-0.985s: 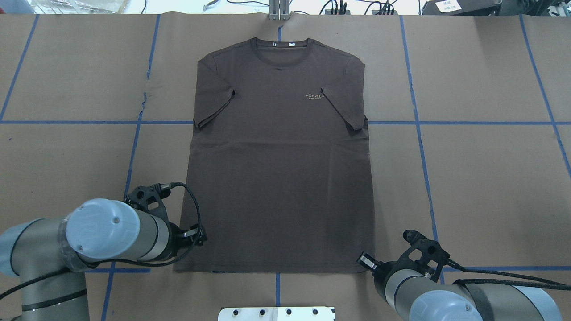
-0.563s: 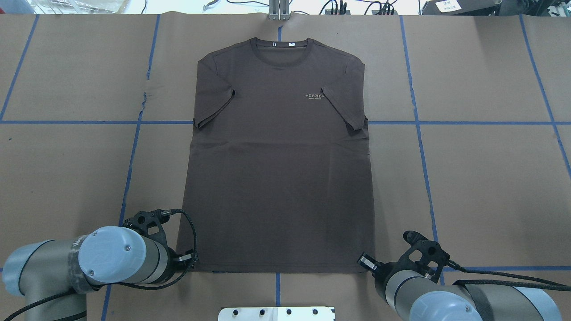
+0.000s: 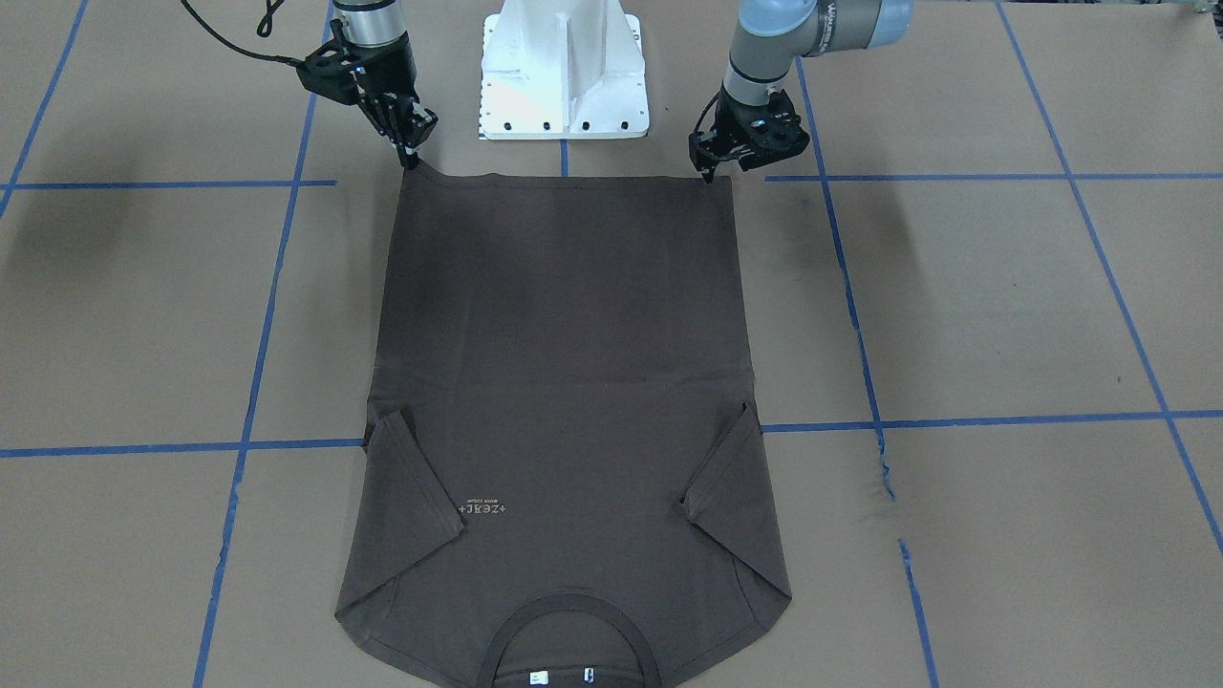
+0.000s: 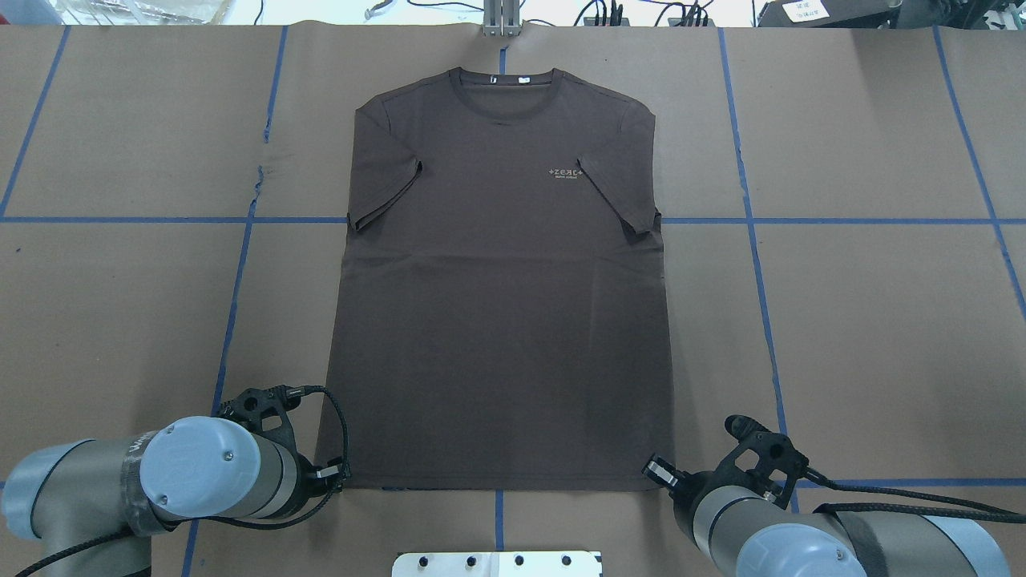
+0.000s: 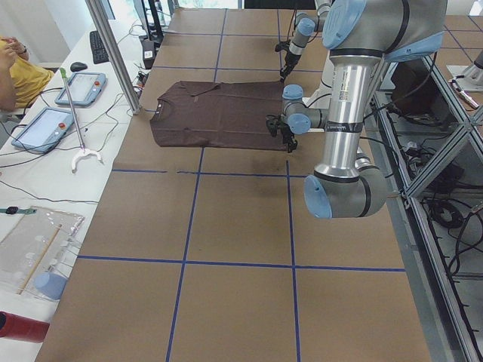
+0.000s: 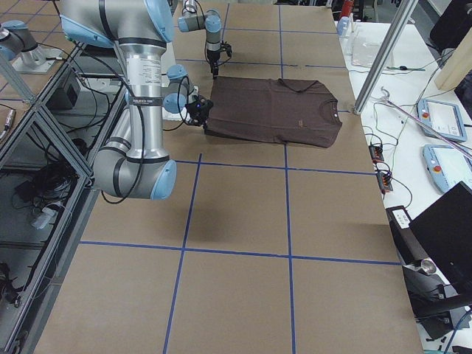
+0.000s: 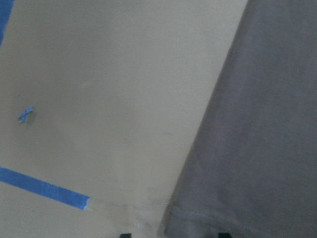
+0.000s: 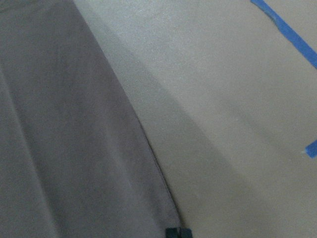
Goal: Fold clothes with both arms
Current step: 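Grasp both hem corners with the left and right grippers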
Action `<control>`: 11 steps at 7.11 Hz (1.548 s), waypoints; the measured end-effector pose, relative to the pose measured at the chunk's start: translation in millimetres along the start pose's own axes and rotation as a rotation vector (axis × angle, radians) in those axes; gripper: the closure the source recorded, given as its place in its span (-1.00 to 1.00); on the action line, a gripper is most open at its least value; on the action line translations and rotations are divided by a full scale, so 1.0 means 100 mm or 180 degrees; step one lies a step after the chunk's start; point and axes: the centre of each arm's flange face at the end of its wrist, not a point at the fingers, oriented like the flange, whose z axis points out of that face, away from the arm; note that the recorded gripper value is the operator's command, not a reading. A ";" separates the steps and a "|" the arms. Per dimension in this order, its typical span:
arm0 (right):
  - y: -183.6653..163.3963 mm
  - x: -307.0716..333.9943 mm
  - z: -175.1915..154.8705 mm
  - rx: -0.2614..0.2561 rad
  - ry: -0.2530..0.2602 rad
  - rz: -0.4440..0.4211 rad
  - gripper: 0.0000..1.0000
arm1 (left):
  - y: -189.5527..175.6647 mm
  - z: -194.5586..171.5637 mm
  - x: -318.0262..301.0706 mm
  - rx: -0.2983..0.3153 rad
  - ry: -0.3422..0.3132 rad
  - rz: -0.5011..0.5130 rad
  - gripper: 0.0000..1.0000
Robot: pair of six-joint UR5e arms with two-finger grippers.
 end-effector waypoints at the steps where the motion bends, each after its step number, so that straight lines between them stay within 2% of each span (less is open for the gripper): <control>1: 0.00 0.00 0.00 0.0000 0.0001 -0.0001 1.00 | 0.00 0.00 0.01 0.0000 0.0005 0.0008 -0.26; 3: 0.00 0.01 0.00 0.0000 0.0003 -0.0006 1.00 | 0.01 -0.01 0.03 0.0029 0.0023 0.0026 -0.22; 7: 0.00 0.02 0.02 0.0009 0.0017 -0.0017 1.00 | -0.01 0.01 0.04 0.0088 0.0028 0.0030 0.16; 9: 0.00 0.02 0.02 0.0010 0.0017 -0.0017 1.00 | -0.02 0.03 0.03 0.0091 0.0014 0.0026 1.00; 11: 0.00 0.02 0.02 0.0010 0.0017 -0.0017 1.00 | -0.01 0.00 0.07 0.0085 0.0043 0.0042 1.00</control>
